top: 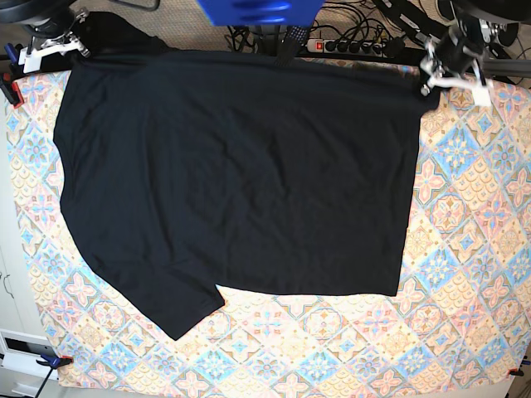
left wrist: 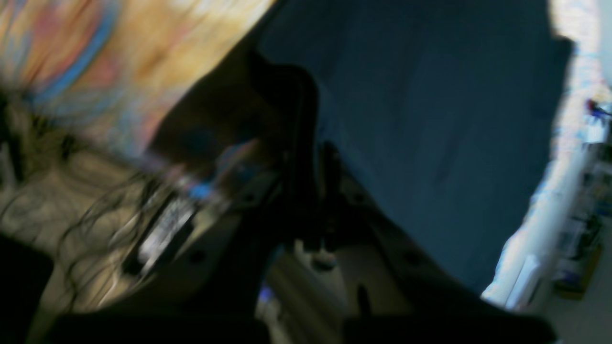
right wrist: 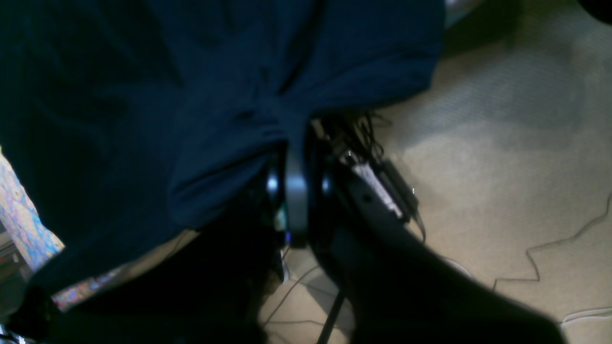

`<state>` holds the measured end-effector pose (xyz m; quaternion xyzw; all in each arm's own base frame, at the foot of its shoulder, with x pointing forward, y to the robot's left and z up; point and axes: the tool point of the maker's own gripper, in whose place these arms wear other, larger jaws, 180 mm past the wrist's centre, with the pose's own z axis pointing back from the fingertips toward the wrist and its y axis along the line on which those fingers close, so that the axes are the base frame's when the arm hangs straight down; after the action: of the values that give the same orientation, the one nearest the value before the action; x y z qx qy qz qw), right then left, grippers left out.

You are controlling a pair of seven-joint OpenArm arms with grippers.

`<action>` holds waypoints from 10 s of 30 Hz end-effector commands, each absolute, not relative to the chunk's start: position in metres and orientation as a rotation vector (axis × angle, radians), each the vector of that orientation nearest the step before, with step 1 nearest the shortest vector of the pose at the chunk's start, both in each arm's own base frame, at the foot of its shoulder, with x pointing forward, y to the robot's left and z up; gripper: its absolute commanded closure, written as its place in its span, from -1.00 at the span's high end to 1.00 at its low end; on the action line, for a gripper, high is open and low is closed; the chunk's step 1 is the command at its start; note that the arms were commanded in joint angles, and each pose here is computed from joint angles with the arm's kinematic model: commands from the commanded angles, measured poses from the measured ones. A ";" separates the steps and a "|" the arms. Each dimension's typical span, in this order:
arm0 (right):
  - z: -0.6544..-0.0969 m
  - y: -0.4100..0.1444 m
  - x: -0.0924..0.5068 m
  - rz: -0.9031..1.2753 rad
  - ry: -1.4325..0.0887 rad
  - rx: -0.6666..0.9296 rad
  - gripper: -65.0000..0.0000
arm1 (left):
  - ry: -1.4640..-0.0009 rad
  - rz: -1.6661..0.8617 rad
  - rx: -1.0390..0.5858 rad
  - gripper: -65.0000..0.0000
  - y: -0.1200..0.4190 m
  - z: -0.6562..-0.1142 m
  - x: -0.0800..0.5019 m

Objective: Fold the T-shirt properly
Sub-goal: 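Lift both held corners and pull the shirt edge toward the robot, then lay the folded edge down and open both grippers, then reach both grippers to the shirt's outer edge and grasp it, then lift the grasped edge and fold it over toward the robot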

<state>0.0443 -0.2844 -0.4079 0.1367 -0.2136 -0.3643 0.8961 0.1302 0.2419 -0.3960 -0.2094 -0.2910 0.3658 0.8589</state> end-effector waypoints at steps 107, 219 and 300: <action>-0.441 -0.312 0.170 -0.902 -0.581 0.462 0.20 | -0.553 1.044 -0.644 -0.99 0.230 -0.476 0.243; -0.337 -0.338 0.251 -0.574 -0.796 0.320 0.12 | -0.568 0.630 -0.359 0.41 0.221 -0.471 0.381; -0.464 -0.297 0.372 0.249 -0.676 0.204 -0.99 | -0.749 0.428 -0.273 -1.00 0.235 -0.420 0.322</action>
<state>0.3631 -0.2945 -0.4746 0.1006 -0.3220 0.1139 0.9345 0.3113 0.2317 -0.4338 -0.1307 -0.3387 0.2134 0.9070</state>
